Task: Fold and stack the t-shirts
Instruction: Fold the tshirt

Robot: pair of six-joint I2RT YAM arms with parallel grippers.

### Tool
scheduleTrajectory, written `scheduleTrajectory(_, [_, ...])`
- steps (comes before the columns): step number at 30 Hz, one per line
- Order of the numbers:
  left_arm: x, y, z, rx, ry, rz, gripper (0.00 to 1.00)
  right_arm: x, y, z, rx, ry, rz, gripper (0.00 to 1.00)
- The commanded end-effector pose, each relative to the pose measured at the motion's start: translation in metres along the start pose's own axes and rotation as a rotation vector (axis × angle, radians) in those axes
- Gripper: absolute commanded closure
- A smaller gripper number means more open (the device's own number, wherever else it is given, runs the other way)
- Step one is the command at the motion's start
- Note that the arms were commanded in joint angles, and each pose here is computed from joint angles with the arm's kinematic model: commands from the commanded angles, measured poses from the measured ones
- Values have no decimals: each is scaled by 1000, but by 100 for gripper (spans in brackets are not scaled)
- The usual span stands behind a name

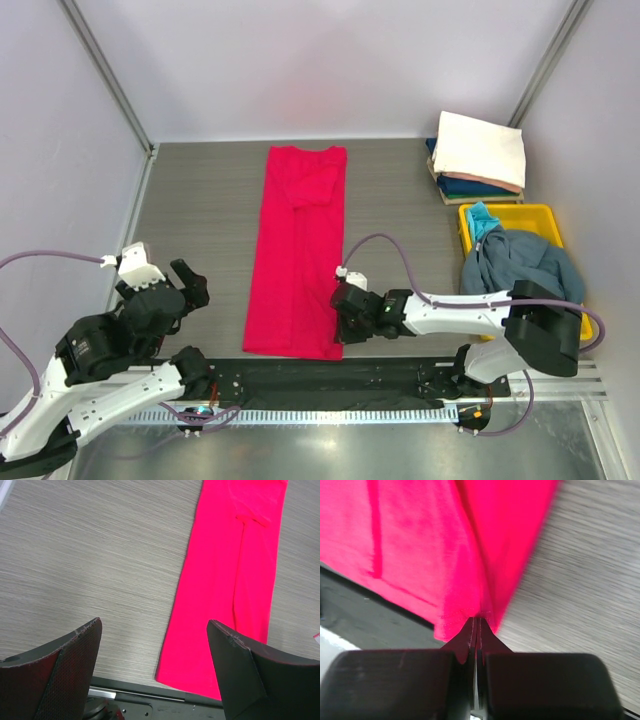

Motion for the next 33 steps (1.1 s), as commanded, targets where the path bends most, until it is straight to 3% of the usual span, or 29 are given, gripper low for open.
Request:
scheduleTrajectory(1, [1,1,-5,-50,-32,-16,14,30,-8,-25,-77,-11,-81,99])
scheduleTrajectory(5, [2,1,-5,-51,-34,-15,14,58,-3,-39,-75,-62,-131,99])
scheduleTrajectory(8, [2,1,-4,-51,-35,-17,14,98,-8,-48,-78,-150,-270,99])
scheduleTrajectory(10, [2,1,-5,-51,-36,-16,14,117,-5,-51,-61,-190,-309,77])
scheduleTrajectory(12, [2,1,-4,-49,-36,-14,14,123,-4,-52,-56,-216,-306,44])
scheduleTrajectory(14, [1,2,-3,-44,-36,-14,14,119,-1,-51,-56,-221,-271,37])
scheduleTrajectory(20, [-18,10,7,22,7,-38,15,81,-23,-51,-175,-172,-149,32])
scheduleTrajectory(26, [-49,29,62,297,-7,-3,12,21,-36,-29,-166,-42,-24,31])
scheduleTrajectory(29, [-52,31,94,504,47,-45,12,10,-38,-2,-100,2,-40,33])
scheduleTrajectory(33, [-37,34,121,606,48,-112,11,0,-39,23,-106,63,-51,33])
Point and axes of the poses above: each gripper's point midway between its finger pads, its own y axis out along the fingers, its own x axis along the line the jaws close on, z = x × y, the point moved 8 cm from there along -y, back along the fingers, and after that the axes turned 11 degrees about -y, right-handed, at the moved point
